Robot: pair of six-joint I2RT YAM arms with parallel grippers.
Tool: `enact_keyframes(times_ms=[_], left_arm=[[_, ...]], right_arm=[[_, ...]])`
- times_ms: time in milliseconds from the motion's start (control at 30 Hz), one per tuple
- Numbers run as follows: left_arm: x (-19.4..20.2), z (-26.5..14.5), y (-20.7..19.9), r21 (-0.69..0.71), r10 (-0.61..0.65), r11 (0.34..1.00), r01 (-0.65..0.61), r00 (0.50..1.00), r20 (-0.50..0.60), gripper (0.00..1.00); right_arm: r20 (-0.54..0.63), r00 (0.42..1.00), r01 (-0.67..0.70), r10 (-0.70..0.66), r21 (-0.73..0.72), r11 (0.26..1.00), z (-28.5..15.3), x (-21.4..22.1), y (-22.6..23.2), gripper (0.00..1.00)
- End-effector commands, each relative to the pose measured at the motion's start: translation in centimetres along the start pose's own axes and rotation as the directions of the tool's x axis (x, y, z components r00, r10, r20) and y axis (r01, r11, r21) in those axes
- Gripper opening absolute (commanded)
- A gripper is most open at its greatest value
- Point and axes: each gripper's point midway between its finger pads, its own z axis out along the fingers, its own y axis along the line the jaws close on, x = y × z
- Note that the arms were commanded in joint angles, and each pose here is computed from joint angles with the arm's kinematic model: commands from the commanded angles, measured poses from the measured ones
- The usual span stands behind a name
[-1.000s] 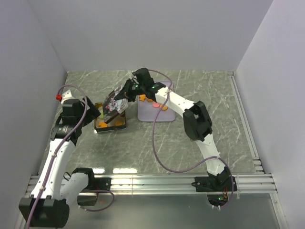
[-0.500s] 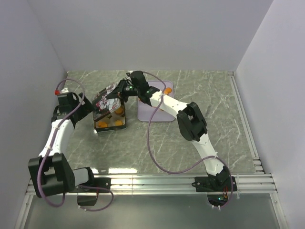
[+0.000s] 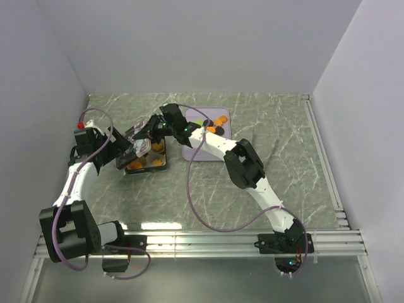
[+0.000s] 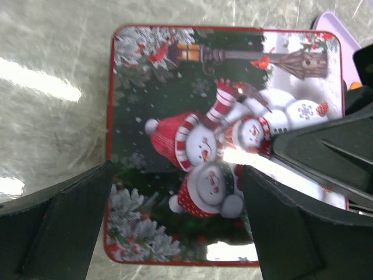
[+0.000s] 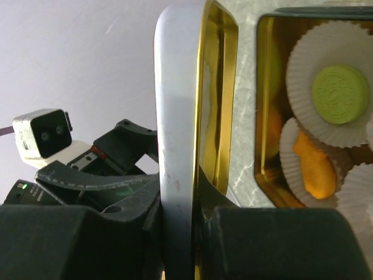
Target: Pack the cookies
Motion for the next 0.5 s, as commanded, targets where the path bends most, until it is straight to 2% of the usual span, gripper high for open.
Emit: enact_keyframes(times_ms=[0,167,333,467], left_arm=[[0.8,0.6,0.0,0.058,-0.030,0.998,0.031,0.999,-0.019,0.97],[1.8,1.8,0.2,0.077,-0.071,0.994,0.075,0.996,-0.060,0.96],[2.6,3.4,2.5,-0.009,-0.107,0.994,0.107,0.989,-0.101,0.93],[2.8,4.1,2.6,0.004,-0.124,0.992,0.125,0.985,-0.121,0.91]], right_arm=[[0.037,0.999,0.030,-0.028,-0.056,0.998,0.6,-0.4,1.8,0.00],[0.063,0.998,0.031,-0.029,-0.027,0.999,0.5,-0.9,0.2,0.00],[0.092,0.995,0.029,-0.029,0.004,1.000,-0.3,-1.6,-1.1,0.00],[0.115,0.993,0.018,-0.021,0.023,1.000,-1.2,-2.1,-2.2,0.00]])
